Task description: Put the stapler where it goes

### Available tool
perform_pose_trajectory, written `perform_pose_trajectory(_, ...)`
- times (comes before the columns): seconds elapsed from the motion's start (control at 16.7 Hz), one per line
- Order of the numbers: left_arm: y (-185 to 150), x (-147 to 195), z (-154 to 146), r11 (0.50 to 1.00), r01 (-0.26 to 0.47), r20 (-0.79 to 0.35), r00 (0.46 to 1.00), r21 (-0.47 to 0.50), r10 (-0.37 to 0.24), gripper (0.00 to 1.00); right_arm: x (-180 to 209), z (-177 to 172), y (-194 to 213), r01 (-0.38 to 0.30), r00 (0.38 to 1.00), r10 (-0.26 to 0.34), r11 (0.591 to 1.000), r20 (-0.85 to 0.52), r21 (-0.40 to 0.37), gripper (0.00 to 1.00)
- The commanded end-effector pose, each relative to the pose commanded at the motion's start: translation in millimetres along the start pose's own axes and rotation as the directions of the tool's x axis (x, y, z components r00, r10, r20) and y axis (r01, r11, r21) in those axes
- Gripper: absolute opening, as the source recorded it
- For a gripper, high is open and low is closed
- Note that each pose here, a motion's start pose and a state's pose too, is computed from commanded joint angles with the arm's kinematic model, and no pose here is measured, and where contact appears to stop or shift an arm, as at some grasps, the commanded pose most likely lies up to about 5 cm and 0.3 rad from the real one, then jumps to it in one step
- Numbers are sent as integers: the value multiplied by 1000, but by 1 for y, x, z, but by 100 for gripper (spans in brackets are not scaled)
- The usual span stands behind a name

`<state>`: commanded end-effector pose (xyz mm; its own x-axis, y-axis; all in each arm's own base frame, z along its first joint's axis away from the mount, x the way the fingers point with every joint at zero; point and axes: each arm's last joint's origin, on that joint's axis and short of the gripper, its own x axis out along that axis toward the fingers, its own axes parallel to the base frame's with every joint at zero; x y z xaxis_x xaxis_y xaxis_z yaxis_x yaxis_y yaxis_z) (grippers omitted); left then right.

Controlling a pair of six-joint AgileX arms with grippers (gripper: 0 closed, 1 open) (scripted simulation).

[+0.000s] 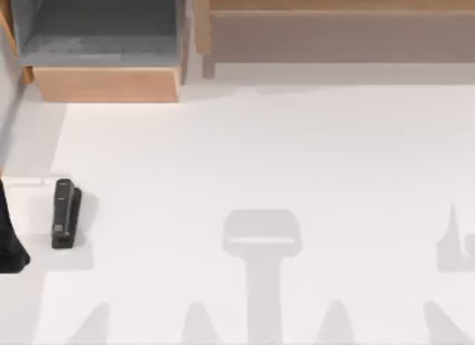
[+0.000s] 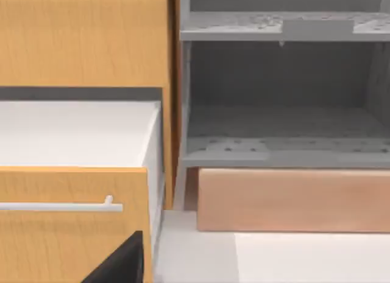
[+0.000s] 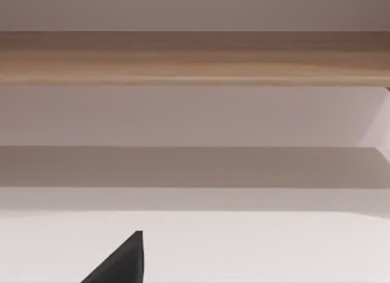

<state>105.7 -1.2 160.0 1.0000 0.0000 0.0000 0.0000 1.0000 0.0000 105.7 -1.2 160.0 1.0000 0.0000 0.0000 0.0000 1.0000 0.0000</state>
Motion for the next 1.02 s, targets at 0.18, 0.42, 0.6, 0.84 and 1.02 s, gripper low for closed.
perform_pose_trajectory(0.18, 0, 0, 2, 1000, 2, -8, 1000, -1, -2, 100, 0, 0, 0, 0, 1000, 0, 1000, 0, 0, 100)
perform_pose_trajectory(0.42, -2, 4, 23, 1000, 15, -123, 992, -19, -17, 100, 0, 0, 0, 0, 1000, 0, 1000, 0, 0, 100)
perform_pose_trajectory(0.6, -4, 18, 47, 999, 21, -300, 954, -40, -32, 100, 0, 0, 0, 0, 1000, 0, 1000, 0, 0, 100)
perform_pose_trajectory(0.84, -9, 65, 67, 998, 14, -609, 792, -59, -47, 100, 0, 0, 0, 0, 1000, 0, 1000, 0, 0, 100)
perform_pose_trajectory(1.02, -16, 109, 69, 998, 0, -794, 607, -58, -46, 100, 0, 0, 0, 0, 1000, 0, 1000, 0, 0, 100)
